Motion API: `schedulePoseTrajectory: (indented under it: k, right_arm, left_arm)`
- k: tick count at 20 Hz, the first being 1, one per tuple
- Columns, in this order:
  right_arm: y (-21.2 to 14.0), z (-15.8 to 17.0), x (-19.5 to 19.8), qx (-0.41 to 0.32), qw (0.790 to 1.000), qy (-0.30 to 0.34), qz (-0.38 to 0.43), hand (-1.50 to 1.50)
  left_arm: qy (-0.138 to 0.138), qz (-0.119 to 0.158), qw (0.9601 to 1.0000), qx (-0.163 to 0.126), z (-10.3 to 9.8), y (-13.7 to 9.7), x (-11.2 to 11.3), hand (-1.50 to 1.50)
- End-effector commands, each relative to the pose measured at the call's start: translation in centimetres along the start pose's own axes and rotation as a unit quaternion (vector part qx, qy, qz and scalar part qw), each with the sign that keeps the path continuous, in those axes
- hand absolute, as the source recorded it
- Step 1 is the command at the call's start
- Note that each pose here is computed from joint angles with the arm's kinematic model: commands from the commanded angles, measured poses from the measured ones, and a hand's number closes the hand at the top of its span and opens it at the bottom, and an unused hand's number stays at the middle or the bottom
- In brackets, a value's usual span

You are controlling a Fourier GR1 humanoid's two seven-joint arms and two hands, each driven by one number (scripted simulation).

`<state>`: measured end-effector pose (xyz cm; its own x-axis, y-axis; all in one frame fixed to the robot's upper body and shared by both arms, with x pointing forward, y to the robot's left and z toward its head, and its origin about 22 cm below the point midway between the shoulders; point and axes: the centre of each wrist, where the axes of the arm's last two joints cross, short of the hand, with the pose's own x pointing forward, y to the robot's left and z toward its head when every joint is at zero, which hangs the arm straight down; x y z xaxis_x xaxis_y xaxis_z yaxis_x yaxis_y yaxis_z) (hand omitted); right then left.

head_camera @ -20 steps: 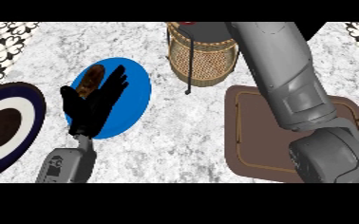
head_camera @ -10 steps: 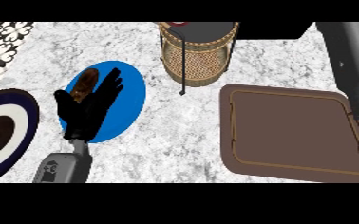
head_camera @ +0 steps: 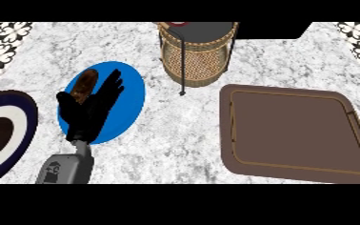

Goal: Pick the can from the tray and place it in the tiered basket

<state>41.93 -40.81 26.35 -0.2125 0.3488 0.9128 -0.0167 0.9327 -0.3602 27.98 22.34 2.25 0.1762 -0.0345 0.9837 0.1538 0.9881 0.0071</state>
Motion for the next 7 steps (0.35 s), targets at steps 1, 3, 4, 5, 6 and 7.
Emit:
schedulePoseTrajectory:
  k: [1, 3, 4, 5, 6, 7]
  right_arm:
    - [-6.0, 4.5, -1.6, 0.004, 1.000, -0.006, -0.002, -1.50]
    - [-8.4, 5.4, -0.3, -0.007, 1.000, -0.001, -0.004, -1.50]
    - [-9.3, 6.7, -1.0, 0.001, 1.000, -0.002, -0.003, -1.50]
    - [-10.5, 7.4, -0.5, -0.011, 1.000, -0.001, 0.000, -1.50]
    - [-10.3, 7.7, -1.6, -0.012, 1.000, -0.004, 0.001, -1.50]
    - [-12.1, 9.3, -1.5, -0.021, 1.000, -0.016, -0.006, -1.50]
  left_arm:
    - [-0.003, -0.001, 1.0000, -0.008, -0.3, 1.7, -0.4, 0.00]
    - [-0.009, -0.006, 0.9999, -0.010, -0.7, 0.2, 0.4, 0.00]
    - [-0.001, 0.000, 1.0000, -0.008, -0.9, 0.1, -0.4, 0.00]
    - [-0.010, -0.001, 0.9998, -0.018, -0.4, 0.5, 0.3, 0.00]
    - [-0.009, -0.005, 0.9999, -0.013, -0.9, 0.6, 1.8, 0.00]
    - [-0.006, -0.004, 0.9998, -0.018, -0.8, -0.4, -0.6, 0.00]
